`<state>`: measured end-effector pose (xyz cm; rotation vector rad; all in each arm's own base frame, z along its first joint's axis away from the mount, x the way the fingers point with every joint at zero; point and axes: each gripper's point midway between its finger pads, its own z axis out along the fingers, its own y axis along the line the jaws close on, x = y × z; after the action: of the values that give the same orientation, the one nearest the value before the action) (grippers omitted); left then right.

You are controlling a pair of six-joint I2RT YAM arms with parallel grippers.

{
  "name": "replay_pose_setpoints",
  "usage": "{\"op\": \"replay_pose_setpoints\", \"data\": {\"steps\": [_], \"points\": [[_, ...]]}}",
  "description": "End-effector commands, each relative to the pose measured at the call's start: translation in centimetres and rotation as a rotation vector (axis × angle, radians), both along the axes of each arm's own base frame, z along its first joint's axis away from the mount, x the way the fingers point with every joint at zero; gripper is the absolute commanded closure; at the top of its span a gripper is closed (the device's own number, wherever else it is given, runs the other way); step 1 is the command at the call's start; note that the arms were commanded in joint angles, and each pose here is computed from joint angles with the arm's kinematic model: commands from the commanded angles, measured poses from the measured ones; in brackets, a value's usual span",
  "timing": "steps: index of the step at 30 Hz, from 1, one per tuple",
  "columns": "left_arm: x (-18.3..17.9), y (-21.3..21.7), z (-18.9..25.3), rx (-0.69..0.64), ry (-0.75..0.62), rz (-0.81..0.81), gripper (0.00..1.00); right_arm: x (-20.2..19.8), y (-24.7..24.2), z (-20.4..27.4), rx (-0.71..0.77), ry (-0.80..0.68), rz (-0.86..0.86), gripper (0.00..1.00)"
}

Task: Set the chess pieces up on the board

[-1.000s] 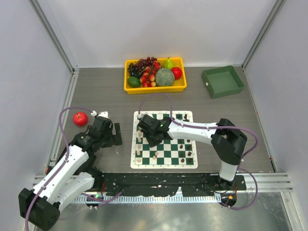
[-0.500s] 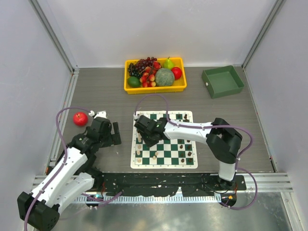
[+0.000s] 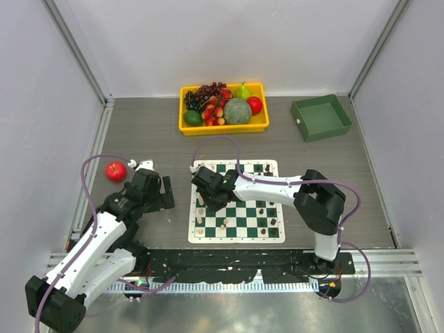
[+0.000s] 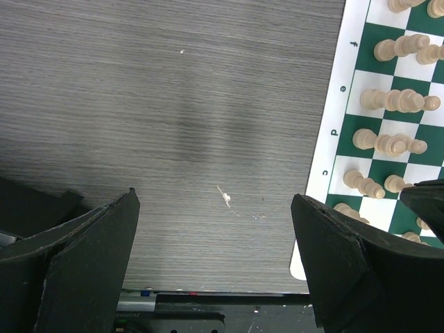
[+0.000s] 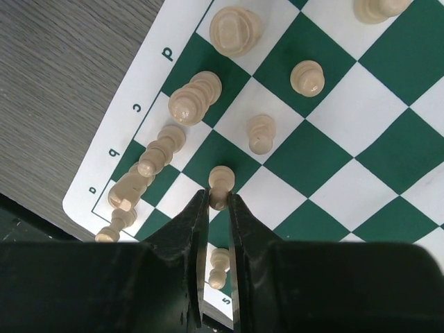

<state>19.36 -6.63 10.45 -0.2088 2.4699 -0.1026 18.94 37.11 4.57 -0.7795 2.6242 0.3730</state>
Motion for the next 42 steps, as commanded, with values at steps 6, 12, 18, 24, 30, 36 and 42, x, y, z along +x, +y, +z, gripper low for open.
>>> {"op": "replay_pose_setpoints", "data": {"steps": [6, 12, 18, 24, 30, 36, 42], "points": [[0.2, 0.3, 0.2, 0.002, -0.016, 0.025, 0.01, -0.1, 1.4, 0.8, 0.025, -0.011, 0.033, 0.79], [0.2, 0.3, 0.1, 0.003, -0.013, 0.022, 0.01, -0.2, 1.5, 0.5, 0.009, -0.008, 0.038, 0.75], [0.1, 0.3, 0.1, 0.003, -0.016, 0.022, 0.01, -0.1, 1.7, 0.8, 0.017, -0.013, 0.039, 0.65], [0.0, 0.5, 0.3, 0.006, -0.019, 0.024, 0.01, 0.3, 1.8, 2.0, 0.033, -0.038, 0.031, 0.64], [0.0, 0.5, 0.5, 0.002, -0.025, 0.028, 0.01, 0.5, 0.4, 4.4, 0.057, -0.095, 0.004, 0.61], [0.1, 0.4, 0.5, 0.001, -0.023, 0.028, 0.01, -0.3, -2.5, 4.7, 0.035, -0.107, -0.022, 0.58], [0.1, 0.2, 0.6, -0.015, -0.026, 0.029, 0.01, -2.0, -4.4, 3.0, 0.018, -0.057, -0.016, 0.59]]}}
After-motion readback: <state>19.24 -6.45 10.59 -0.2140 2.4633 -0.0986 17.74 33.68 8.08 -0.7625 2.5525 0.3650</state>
